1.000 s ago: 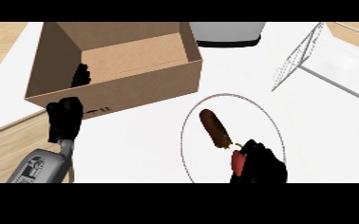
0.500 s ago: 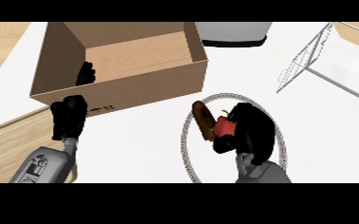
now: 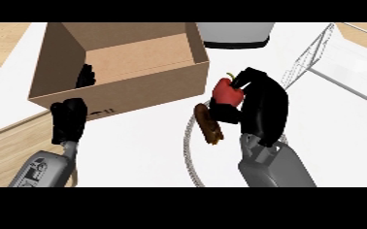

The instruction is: Pick the bell pepper from the placemat and place it in the tiered shelf

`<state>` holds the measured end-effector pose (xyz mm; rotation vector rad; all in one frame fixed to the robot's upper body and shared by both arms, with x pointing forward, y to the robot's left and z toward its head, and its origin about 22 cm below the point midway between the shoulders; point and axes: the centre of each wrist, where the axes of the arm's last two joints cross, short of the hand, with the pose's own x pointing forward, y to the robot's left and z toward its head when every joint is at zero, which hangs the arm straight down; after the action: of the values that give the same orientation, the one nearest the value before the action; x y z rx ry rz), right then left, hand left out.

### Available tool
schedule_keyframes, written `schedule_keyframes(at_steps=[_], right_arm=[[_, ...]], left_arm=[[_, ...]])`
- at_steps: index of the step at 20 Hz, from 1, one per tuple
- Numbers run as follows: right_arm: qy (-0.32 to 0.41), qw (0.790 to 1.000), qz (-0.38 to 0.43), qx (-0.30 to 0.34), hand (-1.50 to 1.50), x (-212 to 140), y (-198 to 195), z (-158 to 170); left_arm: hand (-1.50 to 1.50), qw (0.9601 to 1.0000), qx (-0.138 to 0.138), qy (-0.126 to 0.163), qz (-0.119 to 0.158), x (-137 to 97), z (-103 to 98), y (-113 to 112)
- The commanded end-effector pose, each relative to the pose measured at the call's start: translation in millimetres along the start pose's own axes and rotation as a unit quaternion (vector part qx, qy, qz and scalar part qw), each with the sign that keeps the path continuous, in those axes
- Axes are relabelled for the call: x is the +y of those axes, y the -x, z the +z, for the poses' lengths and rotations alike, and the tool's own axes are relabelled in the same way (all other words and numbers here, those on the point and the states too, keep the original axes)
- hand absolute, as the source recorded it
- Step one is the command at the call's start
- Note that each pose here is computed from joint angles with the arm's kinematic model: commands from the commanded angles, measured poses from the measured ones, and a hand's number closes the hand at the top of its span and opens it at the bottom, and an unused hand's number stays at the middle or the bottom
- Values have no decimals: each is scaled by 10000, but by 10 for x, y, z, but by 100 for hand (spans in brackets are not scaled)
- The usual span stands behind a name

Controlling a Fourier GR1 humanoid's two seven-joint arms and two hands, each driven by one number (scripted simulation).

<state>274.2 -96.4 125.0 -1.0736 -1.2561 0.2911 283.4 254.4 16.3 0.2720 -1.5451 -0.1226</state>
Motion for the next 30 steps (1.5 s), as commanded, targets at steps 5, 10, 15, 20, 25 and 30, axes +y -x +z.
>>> schedule_keyframes(at_steps=[5, 10, 15, 20, 25, 30], right_arm=[[1236, 9896, -479, 555, 150, -398, -464, -20], [1908, 9789, -244, 689, 150, -673, -592, -123], [2591, 9626, -127, 783, 150, -938, -734, -226], [2883, 9537, 131, 842, 150, -1308, -720, -389], [3153, 9445, 95, 919, 150, -1570, -854, -453], [3493, 9302, 374, 1067, 150, -1725, -784, -729]], left_arm=[[0, 9969, -218, 759, -7, -345, -13, -78], [0, 9968, -121, 782, 67, -310, 72, 30], [0, 9972, -200, 721, 72, -240, 20, -109], [0, 9969, -180, 764, 102, -302, 116, -40], [0, 9968, -179, 770, 138, -185, 37, -127], [0, 9960, -246, 858, 67, -155, 88, -13]])
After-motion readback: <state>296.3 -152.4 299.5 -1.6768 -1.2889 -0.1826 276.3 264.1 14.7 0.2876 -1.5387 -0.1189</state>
